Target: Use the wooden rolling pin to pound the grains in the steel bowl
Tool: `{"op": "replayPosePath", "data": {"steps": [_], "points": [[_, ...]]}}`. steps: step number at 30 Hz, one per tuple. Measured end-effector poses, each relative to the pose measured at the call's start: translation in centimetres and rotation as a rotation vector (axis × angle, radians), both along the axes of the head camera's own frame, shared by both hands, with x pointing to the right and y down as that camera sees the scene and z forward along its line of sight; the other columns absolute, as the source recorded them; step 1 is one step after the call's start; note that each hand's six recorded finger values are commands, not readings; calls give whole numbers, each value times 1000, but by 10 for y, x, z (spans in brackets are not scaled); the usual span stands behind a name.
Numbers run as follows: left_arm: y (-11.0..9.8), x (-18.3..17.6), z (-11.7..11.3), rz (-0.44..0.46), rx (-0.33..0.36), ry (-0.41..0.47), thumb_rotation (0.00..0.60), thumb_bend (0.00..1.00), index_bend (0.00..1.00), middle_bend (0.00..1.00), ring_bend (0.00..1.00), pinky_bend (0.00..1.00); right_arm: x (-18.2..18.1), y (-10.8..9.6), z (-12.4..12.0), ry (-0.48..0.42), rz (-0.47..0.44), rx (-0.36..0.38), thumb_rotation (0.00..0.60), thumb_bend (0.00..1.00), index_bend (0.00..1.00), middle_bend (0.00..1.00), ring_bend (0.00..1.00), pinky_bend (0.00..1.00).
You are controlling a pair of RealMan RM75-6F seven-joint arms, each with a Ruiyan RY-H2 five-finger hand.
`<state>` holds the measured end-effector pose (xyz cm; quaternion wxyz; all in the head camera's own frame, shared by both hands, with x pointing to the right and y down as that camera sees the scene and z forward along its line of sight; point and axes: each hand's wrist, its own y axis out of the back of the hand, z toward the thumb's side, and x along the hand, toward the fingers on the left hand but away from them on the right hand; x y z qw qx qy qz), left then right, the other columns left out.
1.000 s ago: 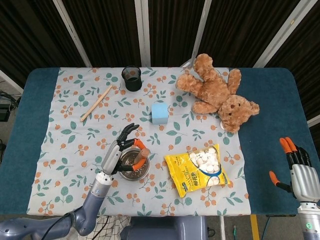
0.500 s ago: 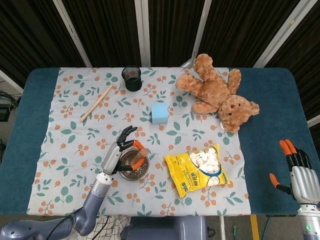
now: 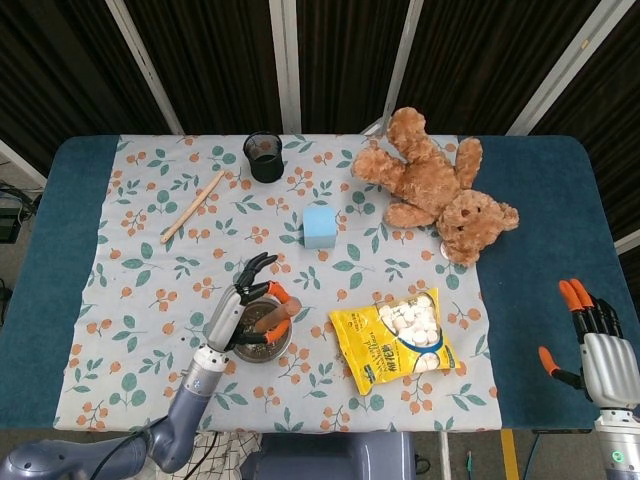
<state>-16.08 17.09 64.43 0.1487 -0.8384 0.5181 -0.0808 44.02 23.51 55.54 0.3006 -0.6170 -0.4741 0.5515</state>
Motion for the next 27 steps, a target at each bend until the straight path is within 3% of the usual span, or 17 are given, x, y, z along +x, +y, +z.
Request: {"op": "replayPosePath", "data": {"steps": [10,27], "points": [[-6,4,-18,5,34,27,600,826,560,627,100,0,-2,-6,-1,-3,-2,2,600,359,0,0,0,0],[3,-1,-4,-32,-7,87,600,791,566,630,117,0,-1,-5,0,0,2,-3,600,359,0,0,0,0]]}}
